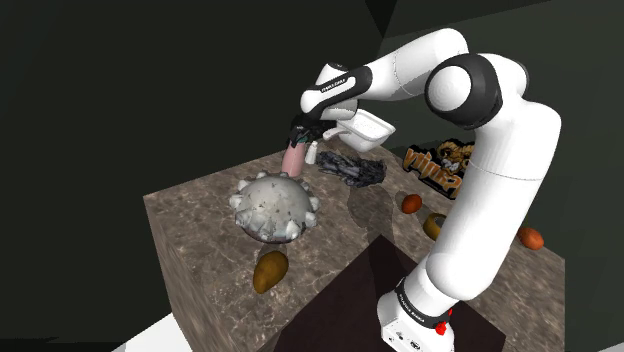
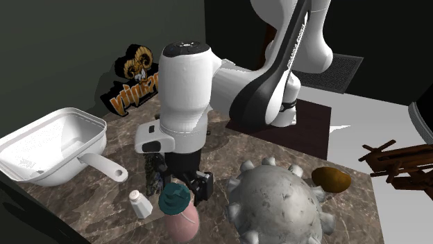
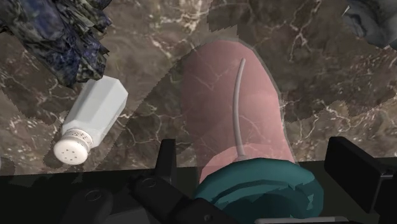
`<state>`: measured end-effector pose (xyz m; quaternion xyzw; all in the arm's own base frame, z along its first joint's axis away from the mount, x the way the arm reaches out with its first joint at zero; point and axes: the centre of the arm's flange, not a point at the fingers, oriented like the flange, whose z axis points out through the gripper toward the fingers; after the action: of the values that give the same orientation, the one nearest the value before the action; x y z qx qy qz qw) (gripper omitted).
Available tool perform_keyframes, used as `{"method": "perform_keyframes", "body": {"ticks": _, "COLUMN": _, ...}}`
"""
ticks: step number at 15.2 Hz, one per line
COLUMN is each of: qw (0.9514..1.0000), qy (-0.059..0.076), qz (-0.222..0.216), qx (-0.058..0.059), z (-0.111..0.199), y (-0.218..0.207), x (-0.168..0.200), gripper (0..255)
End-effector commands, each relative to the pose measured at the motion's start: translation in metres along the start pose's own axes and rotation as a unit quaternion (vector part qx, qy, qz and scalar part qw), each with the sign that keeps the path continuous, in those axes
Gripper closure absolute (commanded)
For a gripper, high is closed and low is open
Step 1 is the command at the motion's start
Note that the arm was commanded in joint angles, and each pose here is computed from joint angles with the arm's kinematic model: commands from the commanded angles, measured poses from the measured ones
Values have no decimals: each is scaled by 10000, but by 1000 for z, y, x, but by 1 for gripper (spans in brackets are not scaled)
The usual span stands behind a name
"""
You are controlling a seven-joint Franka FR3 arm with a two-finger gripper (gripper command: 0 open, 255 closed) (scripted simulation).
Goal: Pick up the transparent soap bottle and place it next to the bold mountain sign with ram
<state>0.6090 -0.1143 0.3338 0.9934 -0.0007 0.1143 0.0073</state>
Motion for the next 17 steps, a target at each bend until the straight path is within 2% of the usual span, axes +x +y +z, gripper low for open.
{"method": "perform_keyframes", "body": {"ticks": 1, "qw": 10000, "qy": 0, "qz": 0, "qx": 0, "z": 0, "y": 0, "x": 0, "gripper": 0}}
{"method": "perform_keyframes", "body": {"ticks": 2, "qw": 10000, "qy": 0, "qz": 0, "qx": 0, "z": 0, "y": 0, "x": 0, "gripper": 255}}
{"method": "perform_keyframes", "body": {"ticks": 11, "qw": 10000, "qy": 0, "qz": 0, "qx": 0, "z": 0, "y": 0, "x": 0, "gripper": 255}}
{"method": "perform_keyframes", "body": {"ticks": 17, "qw": 10000, "qy": 0, "qz": 0, "qx": 0, "z": -31, "y": 0, "x": 7, "gripper": 255}}
